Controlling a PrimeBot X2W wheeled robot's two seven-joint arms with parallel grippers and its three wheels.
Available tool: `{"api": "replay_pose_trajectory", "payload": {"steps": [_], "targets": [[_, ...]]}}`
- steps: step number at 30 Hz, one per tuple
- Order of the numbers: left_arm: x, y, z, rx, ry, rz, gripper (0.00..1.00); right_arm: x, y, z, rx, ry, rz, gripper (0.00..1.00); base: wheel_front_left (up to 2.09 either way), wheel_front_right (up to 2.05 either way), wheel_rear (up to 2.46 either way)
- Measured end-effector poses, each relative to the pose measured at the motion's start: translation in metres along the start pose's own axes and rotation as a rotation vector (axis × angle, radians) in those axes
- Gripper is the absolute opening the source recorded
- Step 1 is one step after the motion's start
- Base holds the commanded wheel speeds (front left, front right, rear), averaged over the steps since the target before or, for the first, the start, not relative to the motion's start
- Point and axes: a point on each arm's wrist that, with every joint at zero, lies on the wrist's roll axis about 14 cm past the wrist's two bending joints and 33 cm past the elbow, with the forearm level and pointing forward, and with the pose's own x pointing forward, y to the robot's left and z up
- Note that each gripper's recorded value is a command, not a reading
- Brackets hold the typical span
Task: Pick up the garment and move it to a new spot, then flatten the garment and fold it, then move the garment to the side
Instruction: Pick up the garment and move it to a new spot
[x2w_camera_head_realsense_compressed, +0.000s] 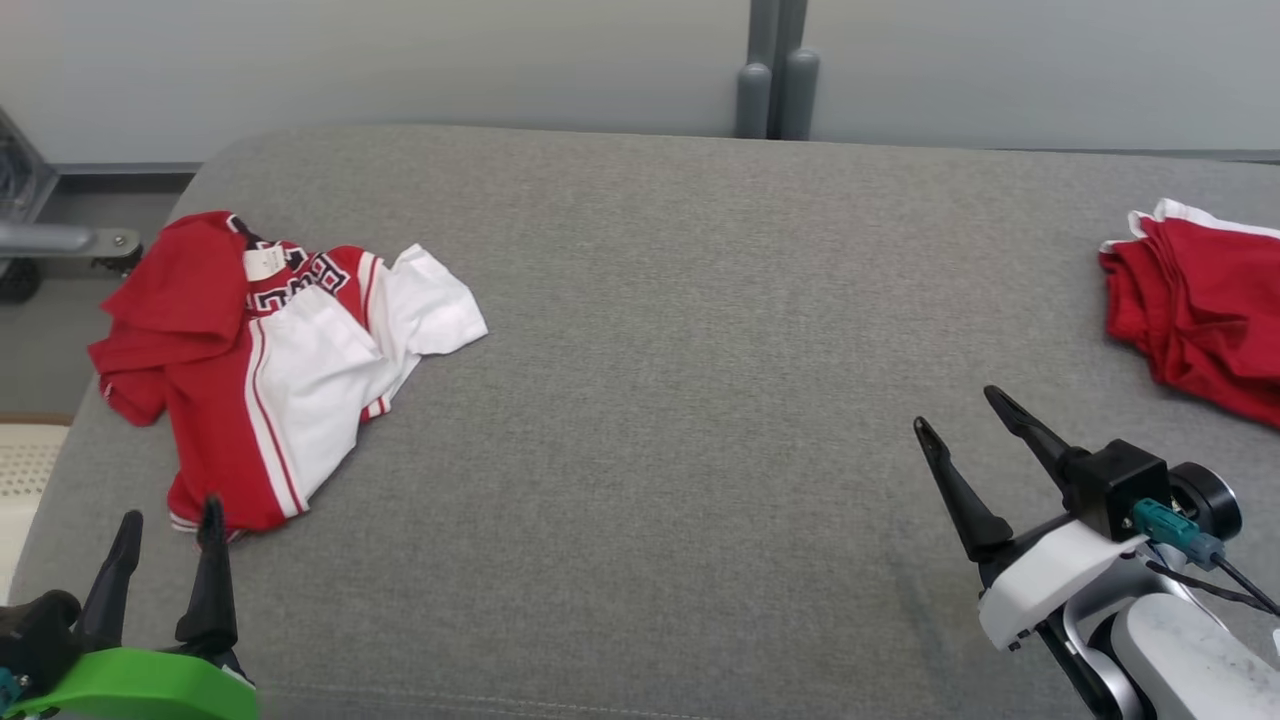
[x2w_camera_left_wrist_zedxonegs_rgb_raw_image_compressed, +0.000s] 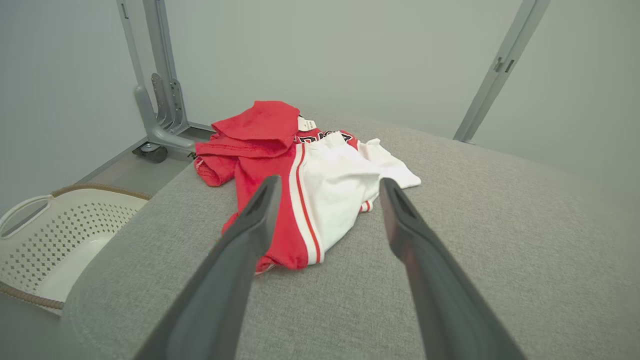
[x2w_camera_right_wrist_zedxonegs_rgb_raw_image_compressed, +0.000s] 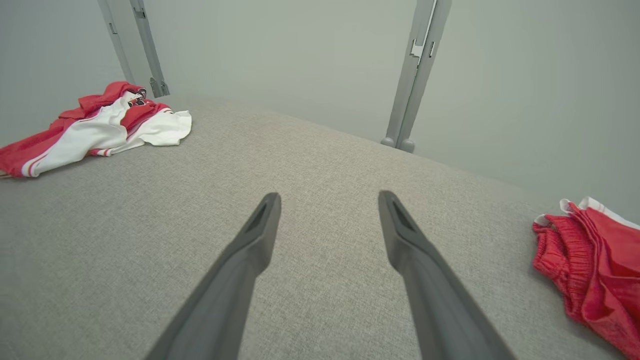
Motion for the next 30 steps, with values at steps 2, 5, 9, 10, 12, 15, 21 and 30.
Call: {"api": "replay_pose_trajectory", "payload": {"steps": [2,5,9,10,12,15,21,30], "targets": [[-0.008,0.015,0.002,-0.001,-0.008,0.047,1.0,0.009,0.009,0.003,-0.009,-0.005,0.038,1.0,0.0,0.0,0.0],[-0.02,0.03,0.005,-0.005,-0.02,0.1,1.0,0.018,0.019,0.002,-0.014,0.005,0.081,1.0,0.0,0.0,0.0],[-0.034,0.041,0.009,-0.01,-0.036,0.145,1.0,0.029,0.026,0.001,-0.022,0.011,0.106,1.0,0.0,0.0,0.0],[-0.038,0.043,0.009,-0.011,-0.039,0.151,1.0,0.031,0.027,0.001,-0.02,0.013,0.11,1.0,0.0,0.0,0.0],[-0.045,0.049,0.012,-0.012,-0.049,0.172,1.0,0.034,0.032,0.0,-0.015,0.019,0.122,1.0,0.0,0.0,0.0],[-0.056,0.063,0.02,-0.01,-0.077,0.219,1.0,0.041,0.047,0.003,-0.008,0.014,0.159,1.0,0.0,0.0,0.0],[-0.063,0.074,0.028,-0.007,-0.101,0.25,1.0,0.043,0.055,0.003,-0.004,0.019,0.18,1.0,0.0,0.0,0.0],[-0.047,0.057,0.016,-0.05,-0.011,0.178,1.0,0.046,0.04,-0.001,0.013,0.035,0.142,1.0,0.0,0.0,0.0]]}}
